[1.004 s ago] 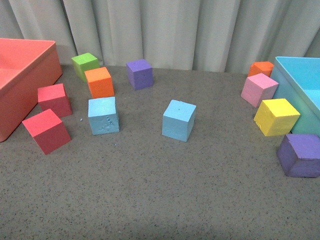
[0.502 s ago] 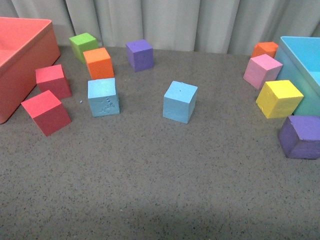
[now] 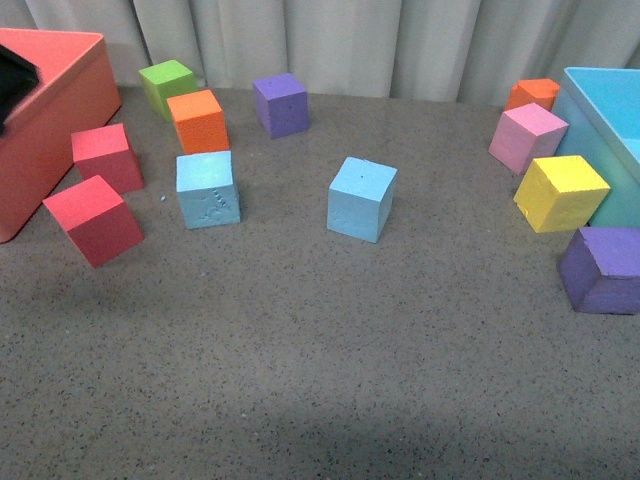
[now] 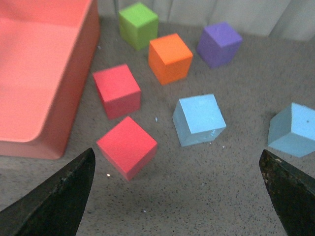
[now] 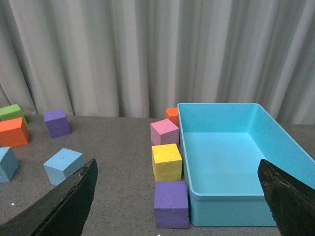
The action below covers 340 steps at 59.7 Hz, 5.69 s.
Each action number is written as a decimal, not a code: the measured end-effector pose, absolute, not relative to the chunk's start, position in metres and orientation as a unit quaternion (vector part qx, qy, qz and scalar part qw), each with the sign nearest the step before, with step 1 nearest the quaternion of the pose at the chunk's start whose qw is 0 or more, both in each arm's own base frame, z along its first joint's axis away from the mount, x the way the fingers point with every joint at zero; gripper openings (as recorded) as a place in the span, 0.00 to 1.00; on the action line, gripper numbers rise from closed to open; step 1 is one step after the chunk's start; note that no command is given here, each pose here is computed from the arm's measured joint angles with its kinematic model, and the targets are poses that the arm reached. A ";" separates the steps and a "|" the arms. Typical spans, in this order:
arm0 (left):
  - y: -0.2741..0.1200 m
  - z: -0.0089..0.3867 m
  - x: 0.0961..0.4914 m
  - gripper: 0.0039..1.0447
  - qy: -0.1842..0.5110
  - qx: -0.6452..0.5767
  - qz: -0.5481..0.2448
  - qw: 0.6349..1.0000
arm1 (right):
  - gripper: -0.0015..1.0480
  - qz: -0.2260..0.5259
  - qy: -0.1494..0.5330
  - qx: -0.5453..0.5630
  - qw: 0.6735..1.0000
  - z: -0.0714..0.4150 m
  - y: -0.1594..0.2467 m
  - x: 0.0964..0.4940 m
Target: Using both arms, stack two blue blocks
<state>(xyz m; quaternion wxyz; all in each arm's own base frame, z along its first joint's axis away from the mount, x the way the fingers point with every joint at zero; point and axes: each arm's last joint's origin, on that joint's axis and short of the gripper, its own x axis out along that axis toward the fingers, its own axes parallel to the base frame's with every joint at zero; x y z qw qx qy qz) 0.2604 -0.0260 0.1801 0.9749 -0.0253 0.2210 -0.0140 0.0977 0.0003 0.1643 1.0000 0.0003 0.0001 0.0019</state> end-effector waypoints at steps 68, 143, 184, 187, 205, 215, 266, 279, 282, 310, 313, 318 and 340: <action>-0.100 0.089 0.457 0.94 0.514 -0.042 0.014 0.856 | 0.91 0.002 0.000 0.000 1.000 0.164 0.000 0.098; -0.242 0.165 0.428 0.45 0.453 0.090 -0.155 0.873 | 0.91 0.002 0.000 0.000 1.000 0.164 0.000 0.098; -0.248 0.150 0.440 0.45 0.465 0.117 -0.178 0.859 | 0.91 0.002 0.000 0.000 1.000 0.164 0.000 0.098; -0.249 0.149 0.440 0.45 0.466 0.119 -0.179 0.858 | 0.91 0.002 0.000 0.000 1.000 0.164 0.000 0.098; -0.252 0.150 0.442 0.72 0.469 0.118 -0.176 0.857 | 0.91 0.002 0.000 0.000 1.000 0.164 0.000 0.098; -0.254 0.153 0.442 0.95 0.465 0.122 -0.177 0.859 | 0.91 0.002 0.000 0.000 1.000 0.164 0.000 0.098; -0.083 0.189 0.299 0.17 -0.009 -0.012 0.001 1.000 | 0.91 0.002 0.000 0.000 1.000 0.164 0.000 0.098; -0.051 0.175 0.250 0.03 0.008 -0.003 -0.007 1.000 | 0.91 0.002 0.000 0.000 1.000 0.164 0.000 0.098; -0.044 0.175 0.241 0.03 0.005 -0.003 -0.005 1.000 | 0.91 0.002 0.000 0.000 1.000 0.164 0.000 0.098; -0.013 0.162 0.175 0.03 0.008 -0.003 -0.001 1.000 | 0.91 0.002 0.000 0.000 1.000 0.164 0.000 0.098; -0.011 0.161 0.171 0.03 0.008 -0.003 -0.002 1.000 | 0.91 0.002 0.000 0.000 1.000 0.164 0.000 0.098; -0.003 0.162 0.164 0.03 0.008 -0.004 -0.006 1.000 | 0.91 0.002 0.000 0.000 1.000 0.164 0.000 0.098; 0.000 0.168 0.140 0.03 -0.002 -0.004 0.000 1.000 | 0.91 0.002 0.000 0.000 1.000 0.164 0.000 0.098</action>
